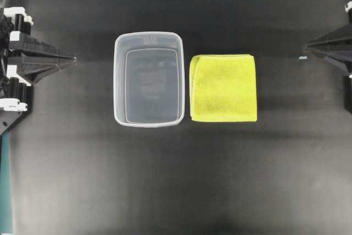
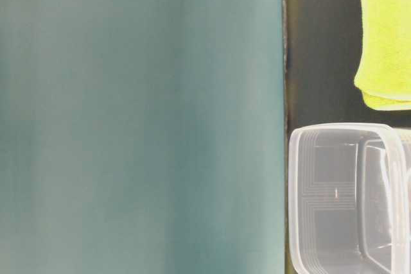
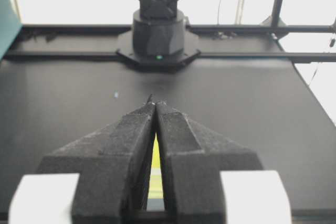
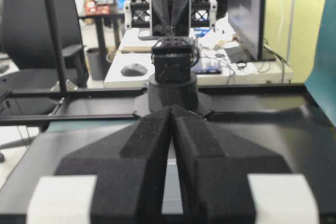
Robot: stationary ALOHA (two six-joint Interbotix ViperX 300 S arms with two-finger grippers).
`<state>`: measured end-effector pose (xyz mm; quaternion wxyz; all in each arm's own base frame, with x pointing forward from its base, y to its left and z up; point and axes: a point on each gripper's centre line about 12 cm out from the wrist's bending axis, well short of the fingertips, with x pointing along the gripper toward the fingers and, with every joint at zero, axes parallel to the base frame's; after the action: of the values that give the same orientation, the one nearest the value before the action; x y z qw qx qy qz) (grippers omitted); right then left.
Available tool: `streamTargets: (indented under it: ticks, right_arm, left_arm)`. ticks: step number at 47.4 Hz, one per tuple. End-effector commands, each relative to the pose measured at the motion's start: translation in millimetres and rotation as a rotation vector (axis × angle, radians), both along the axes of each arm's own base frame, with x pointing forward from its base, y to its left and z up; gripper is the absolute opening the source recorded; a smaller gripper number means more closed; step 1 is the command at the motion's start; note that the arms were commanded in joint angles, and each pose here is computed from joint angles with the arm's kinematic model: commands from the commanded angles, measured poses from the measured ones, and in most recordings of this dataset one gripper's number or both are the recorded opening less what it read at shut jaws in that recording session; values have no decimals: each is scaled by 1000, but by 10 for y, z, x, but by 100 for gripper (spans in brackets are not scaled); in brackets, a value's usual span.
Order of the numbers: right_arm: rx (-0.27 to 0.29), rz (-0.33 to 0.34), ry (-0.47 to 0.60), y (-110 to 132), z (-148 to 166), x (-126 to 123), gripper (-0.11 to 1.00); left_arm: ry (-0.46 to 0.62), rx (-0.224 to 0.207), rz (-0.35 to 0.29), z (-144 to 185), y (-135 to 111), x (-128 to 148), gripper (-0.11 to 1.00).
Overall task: Place the yellow towel into the container with the left arm.
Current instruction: 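Move the left gripper over the container toward the yellow towel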
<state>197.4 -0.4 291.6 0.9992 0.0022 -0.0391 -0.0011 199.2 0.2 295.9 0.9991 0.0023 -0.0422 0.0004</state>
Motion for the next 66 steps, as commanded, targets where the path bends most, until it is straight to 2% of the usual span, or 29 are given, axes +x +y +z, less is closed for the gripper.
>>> streamTargets:
  ticks: [1, 4, 7, 16, 31, 37, 46, 50, 53, 56, 66]
  right_arm:
    - [14, 4, -32, 7, 100, 12, 1]
    - [17, 2, -38, 3, 112, 1, 7]
    - [18, 1, -41, 0, 120, -9, 0]
    - [38, 3, -34, 0, 125, -36, 0]
    - [67, -25, 83, -50, 35, -147, 3]
    - [77, -33, 100, -61, 44, -228, 21]
    - [100, -43, 139, -71, 28, -374, 66]
    - [102, -45, 155, -70, 20, -427, 74]
    - [102, -45, 160, -68, 20, -454, 73]
    - [102, -45, 158, -67, 26, -476, 72]
    - [101, -44, 157, -66, 23, -499, 72]
  left_arm:
    - [-7, 13, 11, 96, 29, 61, 6]
    - [8, 1, 18, 133, 47, 128, 1]
    - [23, -12, 20, 157, 56, 206, 0]
    - [64, -14, 28, 291, 83, 503, 0]
    - [282, -5, 44, 395, 134, 1055, 0]
    - [416, -9, 56, 323, 176, 1292, 0]
    - [557, -12, 64, 239, 214, 1679, 0]
    - [583, -14, 69, 217, 243, 1858, 2]
    - [604, -13, 71, 170, 257, 1985, 7]
    - [627, -13, 72, 97, 272, 2106, 17]
    - [790, -16, 75, -302, 302, 2494, 76]
